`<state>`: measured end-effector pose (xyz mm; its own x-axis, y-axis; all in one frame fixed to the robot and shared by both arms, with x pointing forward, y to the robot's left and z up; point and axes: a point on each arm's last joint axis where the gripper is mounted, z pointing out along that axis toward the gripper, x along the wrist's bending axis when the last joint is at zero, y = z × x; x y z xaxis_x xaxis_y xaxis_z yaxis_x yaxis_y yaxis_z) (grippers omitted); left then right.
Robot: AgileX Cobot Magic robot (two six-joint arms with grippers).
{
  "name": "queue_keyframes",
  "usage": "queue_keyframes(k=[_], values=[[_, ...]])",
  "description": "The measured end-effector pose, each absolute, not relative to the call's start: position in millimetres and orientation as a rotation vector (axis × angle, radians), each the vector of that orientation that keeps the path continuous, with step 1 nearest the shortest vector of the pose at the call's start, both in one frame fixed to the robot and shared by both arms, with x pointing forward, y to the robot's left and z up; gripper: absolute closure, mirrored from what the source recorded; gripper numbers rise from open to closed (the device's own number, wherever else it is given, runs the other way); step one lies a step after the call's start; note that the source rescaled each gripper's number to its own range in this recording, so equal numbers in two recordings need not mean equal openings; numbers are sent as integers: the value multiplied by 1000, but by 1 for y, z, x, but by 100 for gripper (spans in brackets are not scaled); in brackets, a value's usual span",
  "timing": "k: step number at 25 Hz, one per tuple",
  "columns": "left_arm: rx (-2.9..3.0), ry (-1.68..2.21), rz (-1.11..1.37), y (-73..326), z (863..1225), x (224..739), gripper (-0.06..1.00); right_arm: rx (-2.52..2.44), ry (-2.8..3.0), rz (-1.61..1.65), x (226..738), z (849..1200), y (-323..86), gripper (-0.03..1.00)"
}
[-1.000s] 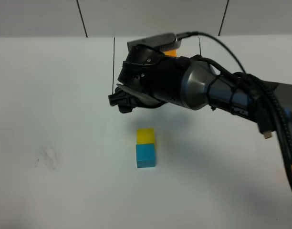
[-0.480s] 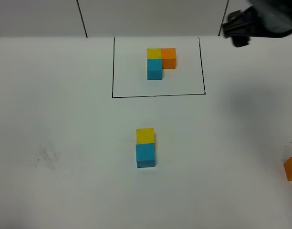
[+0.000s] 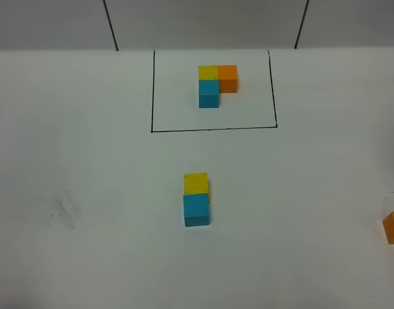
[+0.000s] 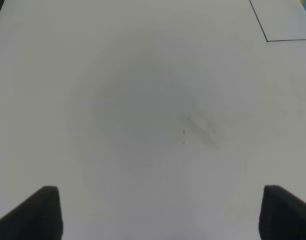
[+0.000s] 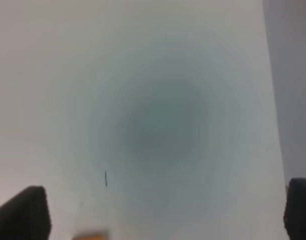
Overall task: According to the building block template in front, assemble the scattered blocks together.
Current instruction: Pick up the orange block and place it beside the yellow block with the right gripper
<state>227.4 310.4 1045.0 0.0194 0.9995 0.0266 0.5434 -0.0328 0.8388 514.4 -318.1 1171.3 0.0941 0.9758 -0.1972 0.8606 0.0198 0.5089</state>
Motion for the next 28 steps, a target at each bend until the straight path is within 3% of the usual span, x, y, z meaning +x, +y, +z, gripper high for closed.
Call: queue_keyframes(k=[7, 13, 28], values=[[1653, 1593, 897, 310, 1045, 227, 27, 1991, 1925, 135, 476, 1107, -318, 5], [1652, 1592, 897, 310, 1045, 227, 27, 2021, 1958, 202, 446, 1051, -312, 6], [1652, 1592, 897, 310, 1045, 227, 27, 2112, 2071, 116, 474, 963, -308, 11]])
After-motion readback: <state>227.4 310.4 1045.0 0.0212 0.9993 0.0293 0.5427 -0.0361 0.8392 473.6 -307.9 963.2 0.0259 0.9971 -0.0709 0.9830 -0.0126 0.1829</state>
